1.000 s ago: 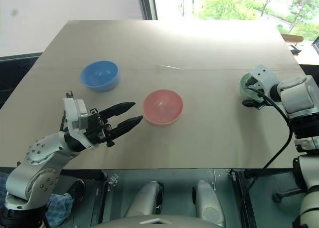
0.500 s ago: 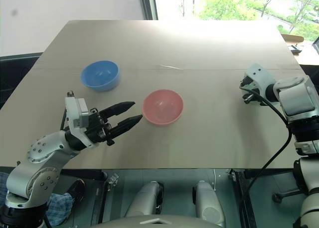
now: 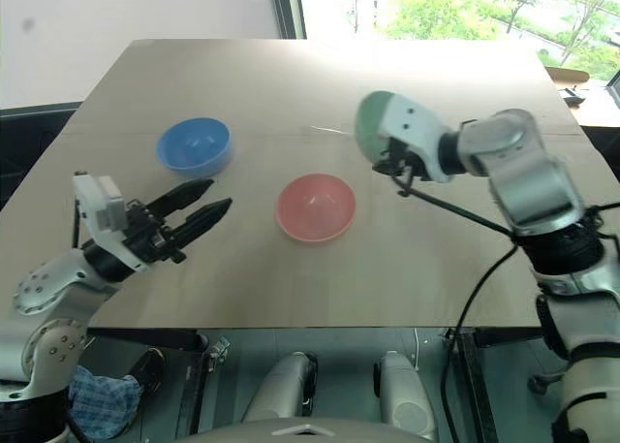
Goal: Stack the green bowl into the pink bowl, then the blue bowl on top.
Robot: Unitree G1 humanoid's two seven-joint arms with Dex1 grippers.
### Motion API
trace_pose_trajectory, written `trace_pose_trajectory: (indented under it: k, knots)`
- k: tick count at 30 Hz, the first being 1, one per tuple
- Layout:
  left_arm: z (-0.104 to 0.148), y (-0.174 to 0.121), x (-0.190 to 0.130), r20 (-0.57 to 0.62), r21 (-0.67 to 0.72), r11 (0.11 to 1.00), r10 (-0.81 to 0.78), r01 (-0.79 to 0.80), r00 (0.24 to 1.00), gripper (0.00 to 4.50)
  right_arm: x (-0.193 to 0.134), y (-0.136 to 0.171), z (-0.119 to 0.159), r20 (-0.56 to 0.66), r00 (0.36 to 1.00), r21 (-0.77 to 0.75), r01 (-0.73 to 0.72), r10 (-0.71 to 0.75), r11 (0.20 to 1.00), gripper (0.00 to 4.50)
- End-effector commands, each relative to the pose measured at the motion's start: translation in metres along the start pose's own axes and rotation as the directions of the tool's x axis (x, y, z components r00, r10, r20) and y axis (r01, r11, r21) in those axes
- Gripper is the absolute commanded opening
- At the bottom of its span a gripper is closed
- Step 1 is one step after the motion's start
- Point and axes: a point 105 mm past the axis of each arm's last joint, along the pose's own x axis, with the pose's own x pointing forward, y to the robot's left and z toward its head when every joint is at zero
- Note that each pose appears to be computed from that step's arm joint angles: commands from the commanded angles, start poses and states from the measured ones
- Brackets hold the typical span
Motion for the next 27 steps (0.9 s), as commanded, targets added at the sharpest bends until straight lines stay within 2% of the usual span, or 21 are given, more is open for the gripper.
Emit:
trace_pose_trajectory:
  k: [1, 6, 10, 13, 16, 18, 21, 25, 27]
  knots:
    - [0.002, 0.006, -0.010, -0.015, 0.062, 0.998, 0.000, 0.001, 1.000, 2.58, 0.008, 0.023, 0.029, 0.024, 0.997, -0.144, -0.073, 0.077, 0.987, 0.08]
    - [0.002, 0.011, -0.010, 0.000, 0.050, 0.999, 0.018, -0.018, 1.000, 2.58, 0.024, 0.060, 0.028, -0.056, 0.981, -0.313, -0.196, 0.188, 0.929, 0.08]
    - [0.001, 0.008, -0.009, 0.001, 0.050, 0.999, 0.014, -0.014, 1.000, 2.58, 0.024, 0.067, 0.034, -0.046, 0.977, -0.354, -0.211, 0.209, 0.911, 0.08]
    - [-0.001, 0.007, -0.010, -0.003, 0.047, 0.999, 0.014, -0.014, 1.000, 2.58, 0.024, 0.064, 0.044, 0.005, 0.983, -0.331, -0.171, 0.182, 0.928, 0.92]
    - [-0.001, 0.008, -0.010, 0.000, 0.045, 0.999, 0.020, -0.020, 1.000, 2.58, 0.024, 0.052, 0.053, 0.049, 0.991, -0.270, -0.105, 0.123, 0.957, 2.16]
    - [-0.001, 0.008, -0.010, 0.001, 0.046, 0.999, 0.020, -0.020, 1.000, 2.58, 0.019, 0.047, 0.059, 0.085, 0.991, -0.222, -0.085, 0.106, 0.971, 2.16]
    - [0.000, 0.008, -0.009, 0.008, 0.057, 0.998, 0.022, -0.023, 1.000, 2.58, -0.001, 0.025, 0.066, 0.232, 0.972, 0.006, -0.031, 0.029, 1.000, 2.16]
    - [0.003, 0.015, -0.009, 0.008, 0.083, 0.995, 0.056, -0.057, 0.998, 2.58, -0.032, 0.011, 0.055, 0.335, 0.942, 0.152, -0.021, -0.031, 0.988, 2.16]
    - [-0.007, 0.033, -0.008, -0.058, 0.176, 0.976, 0.144, -0.132, 0.988, 2.58, -0.061, 0.002, 0.041, 0.405, 0.911, 0.206, -0.007, -0.079, 0.978, 2.16]
